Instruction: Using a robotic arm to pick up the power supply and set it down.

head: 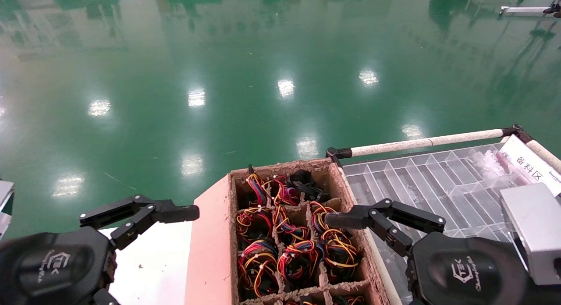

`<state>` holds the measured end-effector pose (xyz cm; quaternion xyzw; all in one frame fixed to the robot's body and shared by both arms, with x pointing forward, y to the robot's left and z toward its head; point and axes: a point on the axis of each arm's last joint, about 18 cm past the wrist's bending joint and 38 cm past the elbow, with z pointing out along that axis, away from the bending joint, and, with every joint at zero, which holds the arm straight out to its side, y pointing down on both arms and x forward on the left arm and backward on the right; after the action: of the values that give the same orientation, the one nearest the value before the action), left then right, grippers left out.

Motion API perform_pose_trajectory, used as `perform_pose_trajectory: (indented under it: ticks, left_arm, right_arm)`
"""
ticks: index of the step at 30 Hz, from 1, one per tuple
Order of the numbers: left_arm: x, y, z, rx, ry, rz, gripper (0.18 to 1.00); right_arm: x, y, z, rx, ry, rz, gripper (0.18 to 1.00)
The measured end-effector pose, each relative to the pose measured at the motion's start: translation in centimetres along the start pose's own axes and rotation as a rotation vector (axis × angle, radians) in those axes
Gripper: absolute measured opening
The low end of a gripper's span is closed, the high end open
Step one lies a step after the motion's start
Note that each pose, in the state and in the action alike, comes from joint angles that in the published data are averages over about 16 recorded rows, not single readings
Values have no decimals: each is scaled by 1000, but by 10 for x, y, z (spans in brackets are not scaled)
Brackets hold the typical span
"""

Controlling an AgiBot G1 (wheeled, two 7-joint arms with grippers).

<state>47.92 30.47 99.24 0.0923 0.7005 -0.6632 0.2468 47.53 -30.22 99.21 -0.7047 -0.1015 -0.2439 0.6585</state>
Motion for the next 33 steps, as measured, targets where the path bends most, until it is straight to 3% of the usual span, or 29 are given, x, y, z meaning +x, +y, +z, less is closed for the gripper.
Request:
perform_pose_trajectory:
  ticks: [18,23,33]
  left_arm:
    - [0,0,0,0,0,0,943]
    - [0,0,0,0,0,0,877]
    - [0,0,0,0,0,0,671]
  right_arm:
    - [0,0,0,0,0,0,1000]
    - [0,0,0,0,0,0,1000]
    - [0,0,0,0,0,0,1000]
